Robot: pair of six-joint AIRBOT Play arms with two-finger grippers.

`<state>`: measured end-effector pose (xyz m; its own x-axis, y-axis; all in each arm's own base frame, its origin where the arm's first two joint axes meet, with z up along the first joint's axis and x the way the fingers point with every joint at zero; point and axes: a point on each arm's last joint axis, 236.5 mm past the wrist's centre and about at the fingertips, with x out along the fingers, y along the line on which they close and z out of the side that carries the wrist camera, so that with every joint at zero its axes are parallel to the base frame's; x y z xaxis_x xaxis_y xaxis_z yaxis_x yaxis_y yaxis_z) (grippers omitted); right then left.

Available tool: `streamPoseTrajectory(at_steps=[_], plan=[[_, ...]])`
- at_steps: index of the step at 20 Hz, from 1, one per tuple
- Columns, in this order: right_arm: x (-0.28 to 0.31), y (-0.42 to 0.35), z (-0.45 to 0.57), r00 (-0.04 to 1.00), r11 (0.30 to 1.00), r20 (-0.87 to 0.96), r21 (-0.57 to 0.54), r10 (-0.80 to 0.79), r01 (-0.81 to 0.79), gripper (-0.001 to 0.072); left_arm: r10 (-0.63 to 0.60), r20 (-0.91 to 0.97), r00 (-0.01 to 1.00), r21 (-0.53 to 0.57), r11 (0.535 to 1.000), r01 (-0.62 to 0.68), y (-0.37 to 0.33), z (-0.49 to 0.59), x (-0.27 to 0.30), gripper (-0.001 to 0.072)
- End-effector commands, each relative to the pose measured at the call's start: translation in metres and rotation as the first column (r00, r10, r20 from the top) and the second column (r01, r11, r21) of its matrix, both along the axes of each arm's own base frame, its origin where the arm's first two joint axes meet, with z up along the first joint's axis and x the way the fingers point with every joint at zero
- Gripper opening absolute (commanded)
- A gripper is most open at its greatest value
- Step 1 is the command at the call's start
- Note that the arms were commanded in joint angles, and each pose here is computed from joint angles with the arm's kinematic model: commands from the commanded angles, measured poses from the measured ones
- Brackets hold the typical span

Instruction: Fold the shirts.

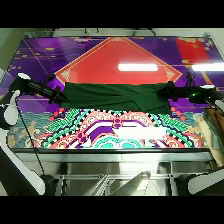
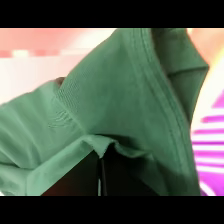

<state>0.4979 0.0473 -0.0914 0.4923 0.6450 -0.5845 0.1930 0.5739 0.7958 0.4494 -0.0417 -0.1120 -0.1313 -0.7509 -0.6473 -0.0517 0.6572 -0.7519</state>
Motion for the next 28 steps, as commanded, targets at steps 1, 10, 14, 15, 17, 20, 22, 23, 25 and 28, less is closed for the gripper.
streamPoseTrajectory(at_steps=[1, 10, 14, 15, 17, 20, 22, 23, 25, 28], plan=[[-0.001, 0.002, -0.003, 1.0, 1.0, 0.005, -0.009, 0.022, -0.022, 0.0025, 0.007, 0.077, 0.997, 0.023, 1.0, -0.009, 0.007, 0.021, 0.021, 0.0005], [-0.001, 0.003, -0.003, 1.0, 1.0, 0.004, -0.007, 0.025, -0.025, 0.0025, 0.017, 0.143, 0.99, -0.195, 0.981, 0.012, -0.029, 0.071, 0.032, 0.0016], [-0.002, 0.002, -0.004, 1.0, 0.999, 0.003, -0.017, 0.027, -0.027, 0.0025, 0.12, 0.205, 0.971, -0.121, 0.988, -0.097, -0.014, 0.053, 0.062, 0.0016], [-0.003, 0.001, -0.006, 0.999, 0.999, 0.0, -0.026, 0.032, -0.032, 0.0025, 0.14, 0.216, 0.966, -0.095, 0.988, -0.122, -0.008, 0.048, 0.068, 0.0016], [-0.007, -0.001, -0.011, 0.999, 0.998, -0.016, -0.049, 0.045, -0.046, 0.0025, 0.186, 0.219, 0.958, -0.058, 0.982, -0.178, 0.004, 0.041, 0.076, 0.0016], [-0.012, -0.003, -0.017, 0.998, 0.996, -0.035, -0.072, 0.059, -0.062, 0.0024, 0.217, 0.23, 0.949, -0.051, 0.976, -0.211, 0.009, 0.035, 0.084, 0.0014], [-0.012, -0.003, -0.017, 0.998, 0.995, -0.035, -0.072, 0.059, -0.062, 0.0024, 0.223, 0.21, 0.952, -0.051, 0.975, -0.217, 0.009, 0.026, 0.083, 0.0012], [-0.012, -0.003, -0.017, 0.998, 0.996, -0.035, -0.072, 0.059, -0.061, 0.0025, 0.231, 0.192, 0.954, -0.051, 0.973, -0.226, 0.008, 0.021, 0.083, 0.0013], [-0.012, -0.003, -0.016, 0.998, 0.996, -0.035, -0.071, 0.06, -0.062, 0.0025, 0.259, 0.165, 0.952, -0.059, 0.966, -0.252, 0.006, 0.013, 0.085, 0.0016], [-0.014, 0.0, -0.014, 0.997, 0.996, -0.037, -0.059, 0.07, -0.072, 0.0192, 0.301, 0.18, 0.936, -0.139, 0.95, -0.279, 0.002, 0.034, 0.097, 0.0359]])
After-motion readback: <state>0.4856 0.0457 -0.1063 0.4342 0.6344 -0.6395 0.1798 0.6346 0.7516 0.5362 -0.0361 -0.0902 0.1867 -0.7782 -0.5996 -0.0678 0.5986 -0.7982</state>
